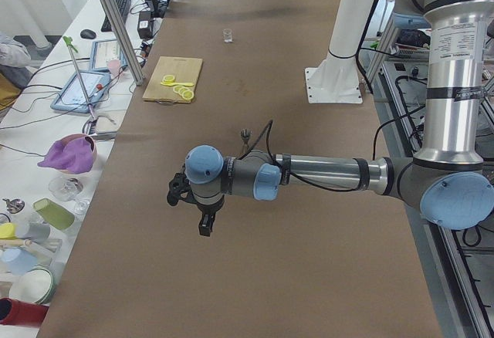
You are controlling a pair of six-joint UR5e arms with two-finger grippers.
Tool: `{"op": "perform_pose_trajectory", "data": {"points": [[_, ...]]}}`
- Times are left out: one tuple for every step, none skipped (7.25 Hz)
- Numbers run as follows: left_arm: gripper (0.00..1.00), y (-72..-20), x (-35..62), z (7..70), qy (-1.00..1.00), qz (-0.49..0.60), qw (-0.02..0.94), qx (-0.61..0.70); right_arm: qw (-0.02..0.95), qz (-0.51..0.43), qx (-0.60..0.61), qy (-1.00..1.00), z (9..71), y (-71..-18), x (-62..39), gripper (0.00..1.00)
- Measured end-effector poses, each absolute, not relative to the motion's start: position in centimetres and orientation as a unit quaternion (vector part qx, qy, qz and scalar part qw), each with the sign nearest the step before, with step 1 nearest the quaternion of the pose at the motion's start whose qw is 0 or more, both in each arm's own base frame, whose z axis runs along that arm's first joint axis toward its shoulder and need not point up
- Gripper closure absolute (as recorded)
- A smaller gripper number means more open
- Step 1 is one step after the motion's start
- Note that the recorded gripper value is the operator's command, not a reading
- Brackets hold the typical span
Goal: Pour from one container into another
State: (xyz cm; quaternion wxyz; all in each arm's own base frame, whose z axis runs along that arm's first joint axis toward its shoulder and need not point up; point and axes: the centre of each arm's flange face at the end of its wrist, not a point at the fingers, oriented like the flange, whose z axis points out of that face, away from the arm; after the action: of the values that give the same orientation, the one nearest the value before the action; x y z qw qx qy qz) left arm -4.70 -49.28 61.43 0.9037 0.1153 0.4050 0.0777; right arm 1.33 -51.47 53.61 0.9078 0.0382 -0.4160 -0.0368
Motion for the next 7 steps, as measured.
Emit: {"op": "perform_pose_trajectory", "data": {"points": [[0.02,-49.4,-4.0,61.1,0.405,0.09,0.901,0.126,0.907,-0.043,0.041,-0.416,53.4,-51.5,0.9,0.0],[0.02,-49.4,-3.0,61.0,0.406,0.102,0.899,0.129,0.906,-0.059,0.056,-0.415,52.9,-51.7,0.4,0.0],[0.02,-49.2,-2.5,61.0,0.406,0.107,0.898,0.131,0.903,-0.089,0.08,-0.414,52.3,-51.9,-0.2,0.0],[0.02,-49.2,-2.3,60.8,0.406,0.111,0.897,0.134,0.896,-0.128,0.106,-0.412,51.9,-52.1,-0.8,0.0],[0.02,-49.0,-2.2,59.8,0.406,0.117,0.895,0.143,0.886,-0.172,0.136,-0.409,51.4,-52.1,-1.4,0.0],[0.02,-48.5,-2.0,58.3,0.407,0.126,0.891,0.156,0.872,-0.216,0.169,-0.406,50.7,-52.1,-2.5,0.0],[0.02,-47.8,-1.3,56.8,0.415,0.139,0.884,0.164,0.853,-0.257,0.207,-0.404,49.6,-52.0,-4.3,0.0]]}}
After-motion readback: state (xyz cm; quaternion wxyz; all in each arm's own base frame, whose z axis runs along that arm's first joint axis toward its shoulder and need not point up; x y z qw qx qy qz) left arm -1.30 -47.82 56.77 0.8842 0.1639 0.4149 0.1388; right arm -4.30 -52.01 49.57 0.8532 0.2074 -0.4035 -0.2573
